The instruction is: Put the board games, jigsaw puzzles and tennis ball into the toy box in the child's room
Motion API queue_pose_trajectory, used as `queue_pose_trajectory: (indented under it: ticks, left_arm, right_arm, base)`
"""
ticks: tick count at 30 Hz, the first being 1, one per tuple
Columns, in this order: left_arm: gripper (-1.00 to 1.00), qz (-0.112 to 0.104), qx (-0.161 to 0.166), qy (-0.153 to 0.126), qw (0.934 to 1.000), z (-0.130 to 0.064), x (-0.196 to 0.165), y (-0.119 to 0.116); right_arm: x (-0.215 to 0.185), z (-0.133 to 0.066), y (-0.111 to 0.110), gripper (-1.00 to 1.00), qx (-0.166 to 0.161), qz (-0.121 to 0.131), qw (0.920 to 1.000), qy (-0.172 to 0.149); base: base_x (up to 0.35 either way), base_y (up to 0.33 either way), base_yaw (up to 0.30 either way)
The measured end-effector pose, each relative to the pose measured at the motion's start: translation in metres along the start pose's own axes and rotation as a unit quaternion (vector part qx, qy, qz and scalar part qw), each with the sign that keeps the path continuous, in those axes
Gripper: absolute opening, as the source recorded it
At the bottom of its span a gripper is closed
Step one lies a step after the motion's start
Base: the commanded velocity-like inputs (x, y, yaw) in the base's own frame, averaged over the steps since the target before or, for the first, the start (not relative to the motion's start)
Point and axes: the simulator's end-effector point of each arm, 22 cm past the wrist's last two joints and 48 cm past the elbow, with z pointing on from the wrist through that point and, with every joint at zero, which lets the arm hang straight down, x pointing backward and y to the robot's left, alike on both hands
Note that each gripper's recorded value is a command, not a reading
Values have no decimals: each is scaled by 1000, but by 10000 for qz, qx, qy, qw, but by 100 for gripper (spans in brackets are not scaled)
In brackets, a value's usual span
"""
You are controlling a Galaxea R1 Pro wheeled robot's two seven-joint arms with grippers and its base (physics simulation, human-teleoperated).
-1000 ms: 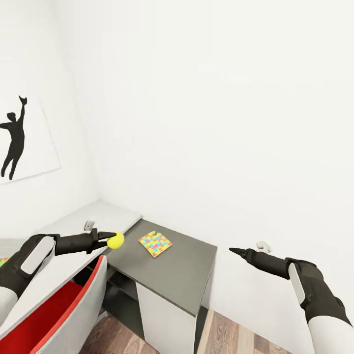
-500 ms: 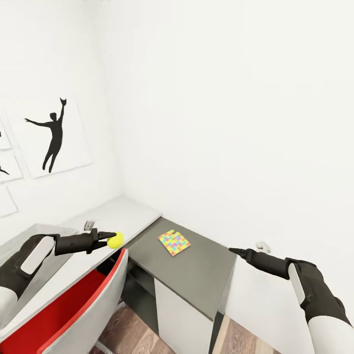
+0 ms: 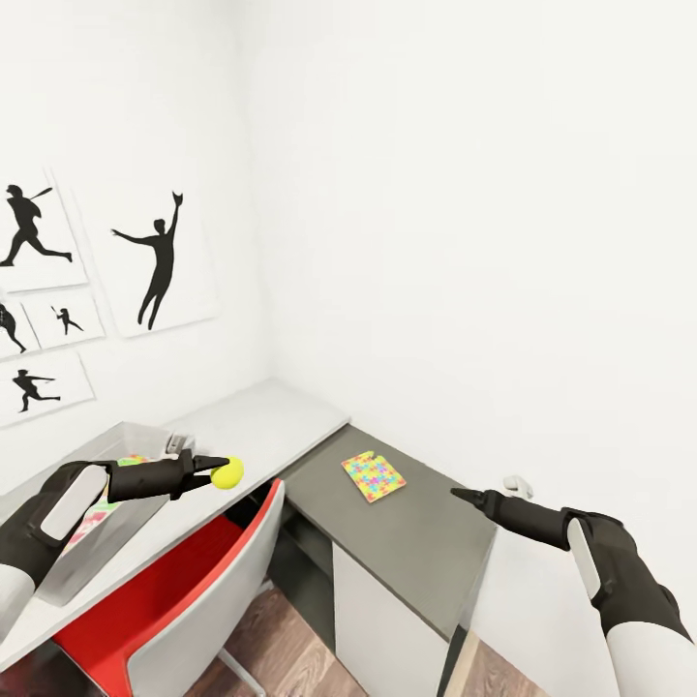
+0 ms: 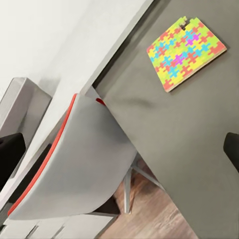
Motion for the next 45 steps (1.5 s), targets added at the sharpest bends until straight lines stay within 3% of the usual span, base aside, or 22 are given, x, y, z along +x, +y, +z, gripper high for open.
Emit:
queue_pose_trajectory:
  ticks: [12, 26, 36, 38, 42, 45]
  left_arm:
    - [-100, -1, -11, 2, 10000, -1, 0, 1]
    - [-100, -13, -10, 5, 10000, 0, 0, 2]
    - [-100, -32, 185, 12, 9998, -1, 0, -4]
    - [-100, -14, 344, -44, 9994, -11, -5, -8]
    - [-100, 95, 1081, -147, 9940, -38, -15, -34]
    - [-100, 167, 1276, -214, 9915, -49, -16, -37]
  right_arm:
    - [-1, 0, 1, 100, -11, -12, 10000, -9]
    - [0, 1, 0, 100, -1, -5, 10000, -1]
    - [2, 3, -3, 100, 18, 12, 10000, 23]
    - [3, 3, -4, 100, 21, 17, 10000, 28]
    - [4, 4, -5, 100, 26, 26, 10000, 38]
    - [5, 5, -5, 100, 25, 29, 10000, 48]
  base:
    - [0, 0, 39]
    - [21, 55, 268]
    - [38, 17, 280]
    - [2, 1, 276]
    - [0, 0, 275]
    - [16, 14, 275]
